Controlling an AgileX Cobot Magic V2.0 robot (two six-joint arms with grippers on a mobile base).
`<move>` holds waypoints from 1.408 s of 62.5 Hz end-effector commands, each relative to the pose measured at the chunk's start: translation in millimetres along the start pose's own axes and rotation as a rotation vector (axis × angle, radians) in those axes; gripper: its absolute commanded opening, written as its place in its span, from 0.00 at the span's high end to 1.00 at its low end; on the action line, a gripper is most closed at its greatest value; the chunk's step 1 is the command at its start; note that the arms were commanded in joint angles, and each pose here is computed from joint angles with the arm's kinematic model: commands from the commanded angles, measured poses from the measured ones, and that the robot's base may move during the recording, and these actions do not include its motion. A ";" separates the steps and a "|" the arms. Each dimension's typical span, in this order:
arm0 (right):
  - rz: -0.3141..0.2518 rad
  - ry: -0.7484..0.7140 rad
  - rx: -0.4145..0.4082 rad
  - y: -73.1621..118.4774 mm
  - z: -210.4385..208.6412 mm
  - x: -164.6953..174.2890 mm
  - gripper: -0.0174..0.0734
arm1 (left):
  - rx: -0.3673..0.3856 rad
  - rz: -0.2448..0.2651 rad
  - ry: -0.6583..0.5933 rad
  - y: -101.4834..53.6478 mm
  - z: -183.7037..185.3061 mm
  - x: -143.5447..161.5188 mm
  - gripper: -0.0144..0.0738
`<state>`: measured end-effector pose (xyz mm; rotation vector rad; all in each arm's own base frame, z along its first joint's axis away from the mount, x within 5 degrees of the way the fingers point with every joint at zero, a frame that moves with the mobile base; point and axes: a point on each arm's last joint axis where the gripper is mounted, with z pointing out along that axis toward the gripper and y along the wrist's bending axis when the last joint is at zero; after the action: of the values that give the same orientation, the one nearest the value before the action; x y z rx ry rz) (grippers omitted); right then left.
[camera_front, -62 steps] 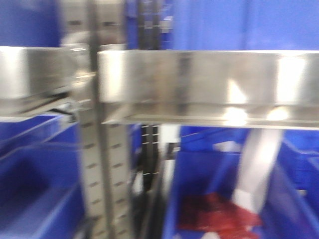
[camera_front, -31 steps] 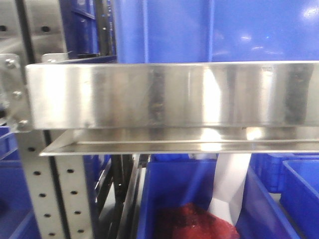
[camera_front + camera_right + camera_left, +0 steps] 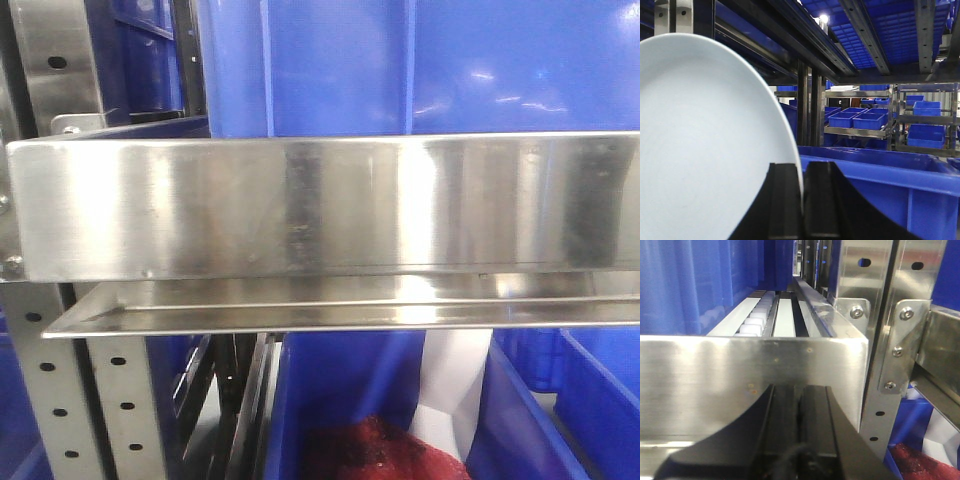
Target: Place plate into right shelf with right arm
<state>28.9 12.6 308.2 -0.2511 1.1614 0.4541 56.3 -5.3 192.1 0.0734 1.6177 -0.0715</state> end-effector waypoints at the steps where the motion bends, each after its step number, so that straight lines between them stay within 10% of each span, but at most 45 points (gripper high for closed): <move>1: 0.003 -0.083 0.043 -3.5 1.2 -14.4 0.75 | 0.004 -0.009 -0.085 -0.1 -0.4 -5.5 0.89; 37: 0.004 -0.124 0.065 -5.4 0.7 -19.4 0.75 | 0.004 -0.009 -0.085 -0.1 -0.4 -5.5 0.89; 51: -0.017 -0.022 -0.047 6.2 12.0 -47.2 0.75 | 0.004 -0.009 -0.085 -0.1 -0.4 -5.5 0.89; 88: -0.017 -0.051 0.009 9.1 172.4 -140.4 0.75 | 0.004 -0.009 -0.085 -0.1 -0.4 -5.5 0.89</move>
<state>101.8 61.0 483.6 -0.3372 1.2025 0.4837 56.3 -5.3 192.1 0.0734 1.6177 -0.0715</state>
